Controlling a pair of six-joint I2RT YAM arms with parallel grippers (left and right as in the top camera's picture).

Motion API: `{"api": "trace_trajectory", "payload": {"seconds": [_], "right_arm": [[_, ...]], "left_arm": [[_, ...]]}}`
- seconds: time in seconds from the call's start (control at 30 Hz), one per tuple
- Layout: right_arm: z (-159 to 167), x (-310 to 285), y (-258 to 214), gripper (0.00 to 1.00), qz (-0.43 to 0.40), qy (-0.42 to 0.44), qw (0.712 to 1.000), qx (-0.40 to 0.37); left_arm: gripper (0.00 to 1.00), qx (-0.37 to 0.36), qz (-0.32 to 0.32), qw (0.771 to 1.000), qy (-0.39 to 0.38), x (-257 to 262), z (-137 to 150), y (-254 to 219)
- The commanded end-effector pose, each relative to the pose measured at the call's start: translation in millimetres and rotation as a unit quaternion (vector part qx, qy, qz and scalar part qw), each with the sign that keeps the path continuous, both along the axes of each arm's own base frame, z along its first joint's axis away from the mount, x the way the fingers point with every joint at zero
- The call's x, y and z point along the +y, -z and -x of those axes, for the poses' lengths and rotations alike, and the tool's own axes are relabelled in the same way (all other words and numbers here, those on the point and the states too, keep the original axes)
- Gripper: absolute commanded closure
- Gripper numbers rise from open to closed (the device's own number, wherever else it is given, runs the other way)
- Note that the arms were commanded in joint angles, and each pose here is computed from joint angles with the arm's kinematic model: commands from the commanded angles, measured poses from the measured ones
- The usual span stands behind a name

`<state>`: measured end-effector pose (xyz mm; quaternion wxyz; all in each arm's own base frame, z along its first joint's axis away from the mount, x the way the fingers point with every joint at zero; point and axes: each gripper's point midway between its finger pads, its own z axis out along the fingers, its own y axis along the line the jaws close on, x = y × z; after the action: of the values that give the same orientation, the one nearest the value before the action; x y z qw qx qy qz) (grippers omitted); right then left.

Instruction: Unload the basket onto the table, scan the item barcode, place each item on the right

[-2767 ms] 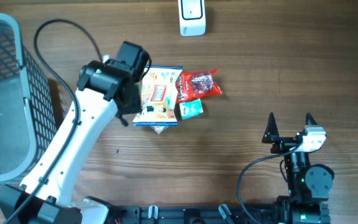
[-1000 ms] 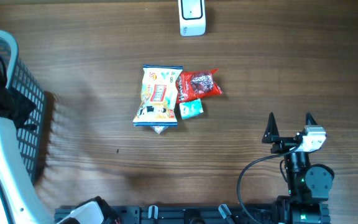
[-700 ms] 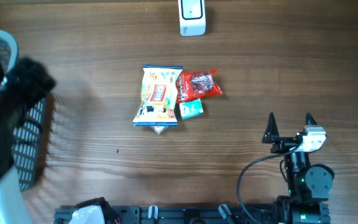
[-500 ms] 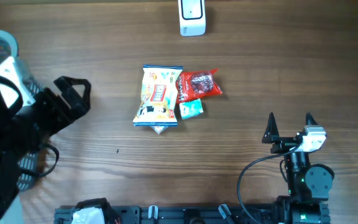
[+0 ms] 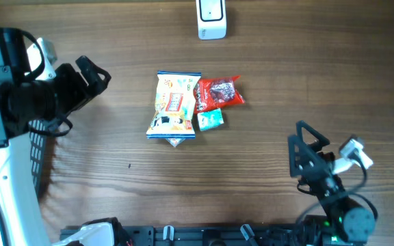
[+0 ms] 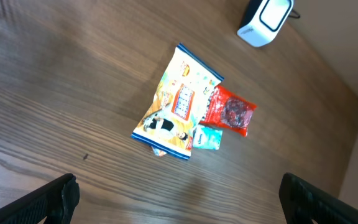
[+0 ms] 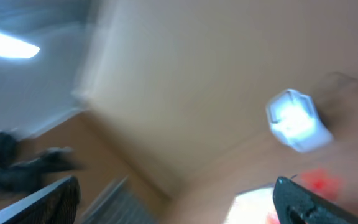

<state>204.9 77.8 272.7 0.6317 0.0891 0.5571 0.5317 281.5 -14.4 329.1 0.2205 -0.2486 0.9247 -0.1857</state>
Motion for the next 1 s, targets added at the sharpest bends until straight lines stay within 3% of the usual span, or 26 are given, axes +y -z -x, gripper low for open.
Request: {"api": "trace_trajectory", "payload": {"seconds": [0.0,0.07,0.13,0.2,0.3,0.47,0.6,0.7,0.8,0.97], "right_arm": [[14,7,-46,0.01,0.01,-0.018,1.0,-0.023],[4,7,-67,0.0,0.085,0.01,0.996,-0.006],[-21,22,-82,0.01,0.202,-0.031,0.978,0.05],[-49,40,-81,0.0,0.282,-0.145,0.937,0.149],[-81,53,-60,0.0,0.357,-0.209,0.871,0.264],[-97,154,27,0.0,0.413,-0.355,0.769,0.335],[-129,203,130,0.0,0.398,-0.343,0.717,0.459],[-131,204,187,0.0,0.395,-0.349,0.677,0.514],[-127,217,219,0.0,0.373,-0.383,0.658,0.531],[-131,241,229,0.0,0.372,-0.402,0.673,0.497]], "left_arm": [[0.0,0.005,0.007,1.0,0.007,-4,-2,2],[0.0,0.005,0.007,1.0,0.007,-4,-2,2],[0.0,0.005,0.007,1.0,0.007,-4,-2,2],[0.0,0.005,0.007,1.0,0.007,-4,-2,2],[0.0,0.005,0.007,1.0,0.007,-4,-2,2],[0.0,0.005,0.007,1.0,0.007,-4,-2,2],[0.0,0.005,0.007,1.0,0.007,-4,-2,2],[0.0,0.005,0.007,1.0,0.007,-4,-2,2],[0.0,0.005,0.007,1.0,0.007,-4,-2,2],[0.0,0.005,0.007,1.0,0.007,-4,-2,2]]}}
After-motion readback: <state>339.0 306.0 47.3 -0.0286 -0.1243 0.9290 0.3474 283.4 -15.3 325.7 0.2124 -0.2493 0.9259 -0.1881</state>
